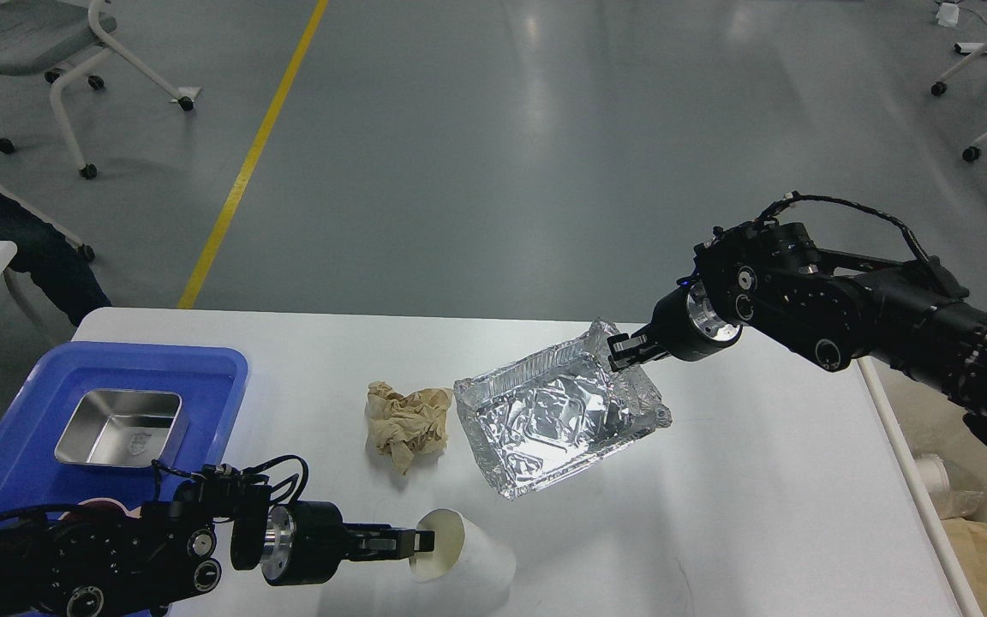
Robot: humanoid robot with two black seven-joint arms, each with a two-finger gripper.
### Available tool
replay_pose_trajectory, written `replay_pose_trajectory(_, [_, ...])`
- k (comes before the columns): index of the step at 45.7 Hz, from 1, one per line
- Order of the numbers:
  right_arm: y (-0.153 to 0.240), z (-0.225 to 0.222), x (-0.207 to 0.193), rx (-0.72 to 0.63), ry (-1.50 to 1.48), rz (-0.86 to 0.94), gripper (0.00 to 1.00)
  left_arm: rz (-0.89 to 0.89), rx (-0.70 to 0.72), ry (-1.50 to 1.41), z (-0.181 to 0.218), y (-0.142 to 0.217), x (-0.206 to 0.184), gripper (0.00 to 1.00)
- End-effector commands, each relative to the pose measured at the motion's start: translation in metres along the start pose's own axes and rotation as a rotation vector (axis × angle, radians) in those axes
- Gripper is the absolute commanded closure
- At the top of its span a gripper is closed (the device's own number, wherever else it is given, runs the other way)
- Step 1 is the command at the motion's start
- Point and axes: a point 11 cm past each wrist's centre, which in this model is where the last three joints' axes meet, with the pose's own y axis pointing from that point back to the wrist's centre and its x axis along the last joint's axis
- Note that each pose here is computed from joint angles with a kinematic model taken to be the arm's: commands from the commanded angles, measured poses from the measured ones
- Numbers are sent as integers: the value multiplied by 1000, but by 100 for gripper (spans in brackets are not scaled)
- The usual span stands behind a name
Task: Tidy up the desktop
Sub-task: 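Reach the left gripper to the white paper cup and grasp it, then carry the paper cup with the left gripper into the held foil package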
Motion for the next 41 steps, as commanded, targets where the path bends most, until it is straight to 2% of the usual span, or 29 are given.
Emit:
replay_pose_trajectory(1, [0, 0, 0, 0, 0, 1, 100, 2, -6, -1, 0, 1, 1, 100])
replay_pose_trajectory(11, [1, 0, 1, -1, 3, 2, 100, -9, -42, -8, 6, 19, 5, 100])
replay_pose_trajectory(18, [1, -1, 2, -1, 3, 3, 100, 13, -29, -16, 5, 62, 14, 100])
replay_pose_trajectory(25, [-2, -2, -4, 21, -25, -17, 100, 35, 4, -4, 2, 125, 16, 100])
replay_pose_trajectory(29, [-3, -2, -6, 38, -45, -22, 100, 57, 19, -13, 2, 146, 22, 100])
replay_pose_trajectory(41, [-18, -14, -24, 33, -1, -130, 100, 98, -5, -95, 24, 157, 53, 100])
